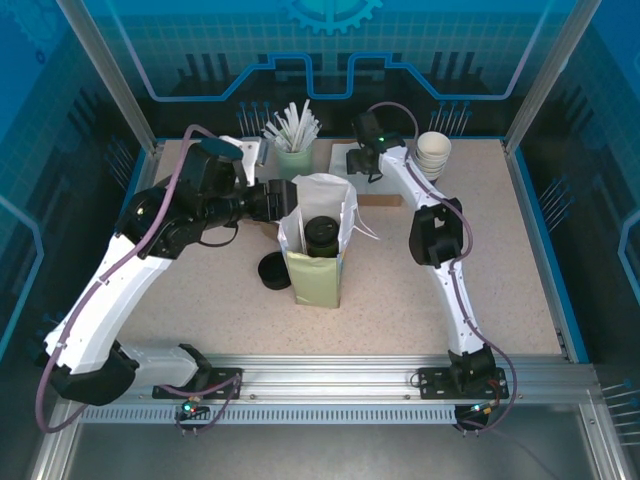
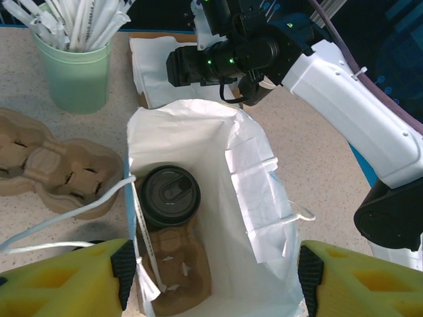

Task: Pack the takeout coffee

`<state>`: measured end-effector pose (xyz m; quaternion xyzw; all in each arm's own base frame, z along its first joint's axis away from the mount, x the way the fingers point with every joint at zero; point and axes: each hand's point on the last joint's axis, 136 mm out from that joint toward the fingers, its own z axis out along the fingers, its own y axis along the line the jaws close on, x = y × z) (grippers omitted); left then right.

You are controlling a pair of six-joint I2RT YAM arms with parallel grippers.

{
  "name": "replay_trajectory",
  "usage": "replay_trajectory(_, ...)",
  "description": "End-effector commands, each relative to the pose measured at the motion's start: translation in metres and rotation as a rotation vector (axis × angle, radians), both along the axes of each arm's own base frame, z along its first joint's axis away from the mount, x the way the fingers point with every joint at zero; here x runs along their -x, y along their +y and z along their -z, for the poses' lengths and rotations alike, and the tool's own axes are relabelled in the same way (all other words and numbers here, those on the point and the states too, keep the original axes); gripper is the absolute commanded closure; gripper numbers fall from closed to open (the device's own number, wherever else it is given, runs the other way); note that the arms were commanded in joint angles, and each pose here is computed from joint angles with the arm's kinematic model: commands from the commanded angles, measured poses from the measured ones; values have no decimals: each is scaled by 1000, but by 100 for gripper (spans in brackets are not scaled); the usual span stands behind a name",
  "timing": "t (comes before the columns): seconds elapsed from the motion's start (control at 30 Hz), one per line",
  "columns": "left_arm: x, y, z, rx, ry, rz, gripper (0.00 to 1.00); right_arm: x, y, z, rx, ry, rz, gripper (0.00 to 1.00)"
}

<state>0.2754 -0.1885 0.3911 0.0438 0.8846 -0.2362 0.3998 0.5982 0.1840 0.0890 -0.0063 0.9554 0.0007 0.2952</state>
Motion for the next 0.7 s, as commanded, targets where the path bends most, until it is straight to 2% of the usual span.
replay_trajectory(0.0, 2, 8, -3, -4, -26, 1, 32, -6, -7, 18, 31, 17, 3, 32)
replay_trajectory(0.13, 3, 9, 2, -2, -5, -5, 32, -7, -11, 31, 7, 43, 18, 34)
replay_trajectory(0.33, 5, 15, 4, -13, 5, -11, 31, -5, -11, 38, -1, 62, 22, 42)
replay_trajectory(0.5, 4, 18, 4, 1, -2, -27, 31, -7, -1, 23, -39, 35, -3, 56)
replay_trajectory(0.57, 3, 15, 8, 8, 12, -29, 32, -9, 3, 15, -57, 18, -13, 68)
replay_trajectory(0.67, 2, 15, 13, 2, 28, -32, 32, -11, 5, 2, -76, -7, -18, 72)
